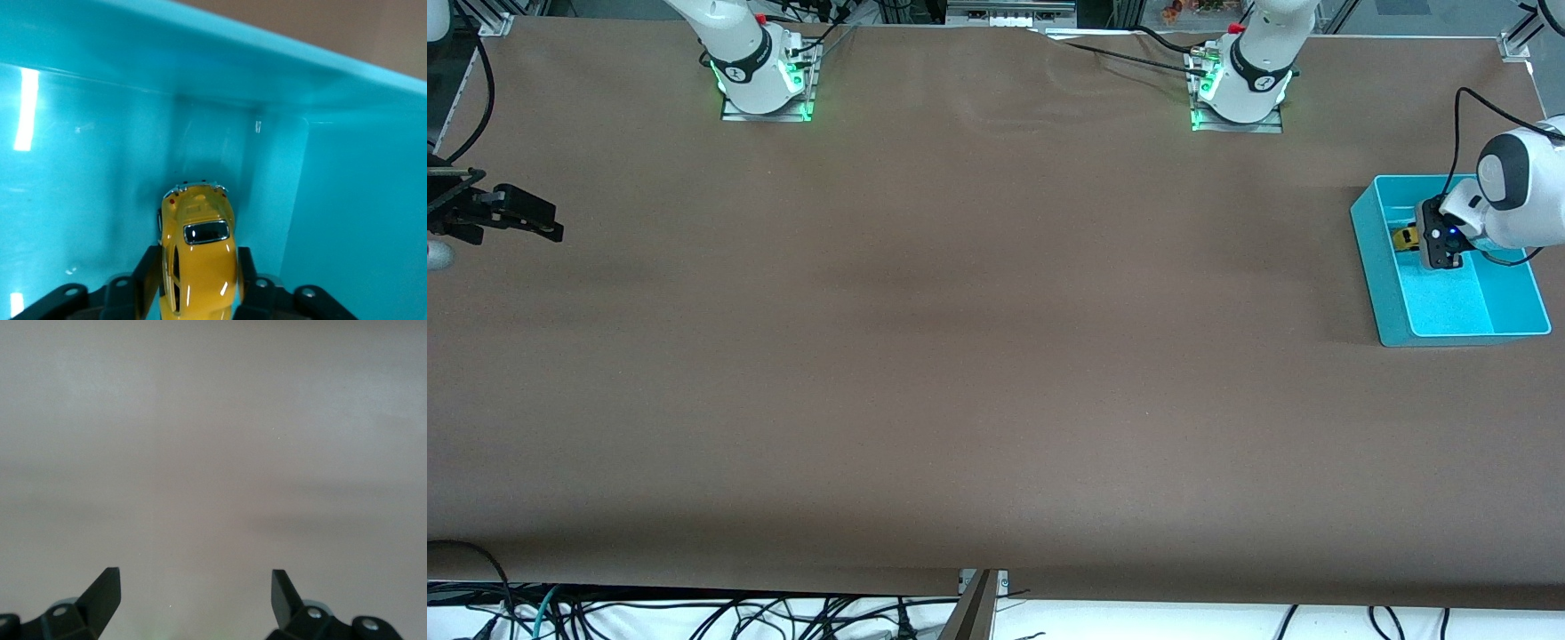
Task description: Wind and store yellow beetle car
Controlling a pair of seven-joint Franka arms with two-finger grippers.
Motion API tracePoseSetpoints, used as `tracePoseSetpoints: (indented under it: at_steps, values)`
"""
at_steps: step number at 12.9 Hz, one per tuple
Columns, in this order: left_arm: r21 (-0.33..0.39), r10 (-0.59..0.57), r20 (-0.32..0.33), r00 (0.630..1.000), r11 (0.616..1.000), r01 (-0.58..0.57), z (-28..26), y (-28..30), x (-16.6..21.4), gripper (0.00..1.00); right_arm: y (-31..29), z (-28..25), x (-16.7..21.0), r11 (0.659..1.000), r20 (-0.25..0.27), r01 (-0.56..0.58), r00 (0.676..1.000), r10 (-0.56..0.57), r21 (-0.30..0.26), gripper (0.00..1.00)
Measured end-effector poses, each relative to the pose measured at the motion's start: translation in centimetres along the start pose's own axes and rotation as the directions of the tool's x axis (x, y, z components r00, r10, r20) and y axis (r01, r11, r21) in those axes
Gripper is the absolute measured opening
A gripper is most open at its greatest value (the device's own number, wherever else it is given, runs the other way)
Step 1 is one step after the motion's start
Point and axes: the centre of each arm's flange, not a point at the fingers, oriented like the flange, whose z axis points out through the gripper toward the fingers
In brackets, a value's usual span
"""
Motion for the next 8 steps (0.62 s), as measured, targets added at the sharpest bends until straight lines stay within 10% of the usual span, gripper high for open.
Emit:
tracePoseSetpoints:
  at_steps: [4, 8]
  values:
    - [-0.016, -0.020, -0.002, 1.000, 1.000, 0.020, -0.2, 0.4, -1.0, 1.00, 0.0, 0.0, 0.0, 1.000, 0.000, 0.000, 1.000, 0.000, 0.000, 1.00]
    - [0.035, -0.035, 0.047, 0.998, 0.999, 0.033, -5.8, 0.2, -1.8, 1.00, 0.0, 0.0, 0.0, 1.000, 0.000, 0.000, 1.000, 0.000, 0.000, 1.00]
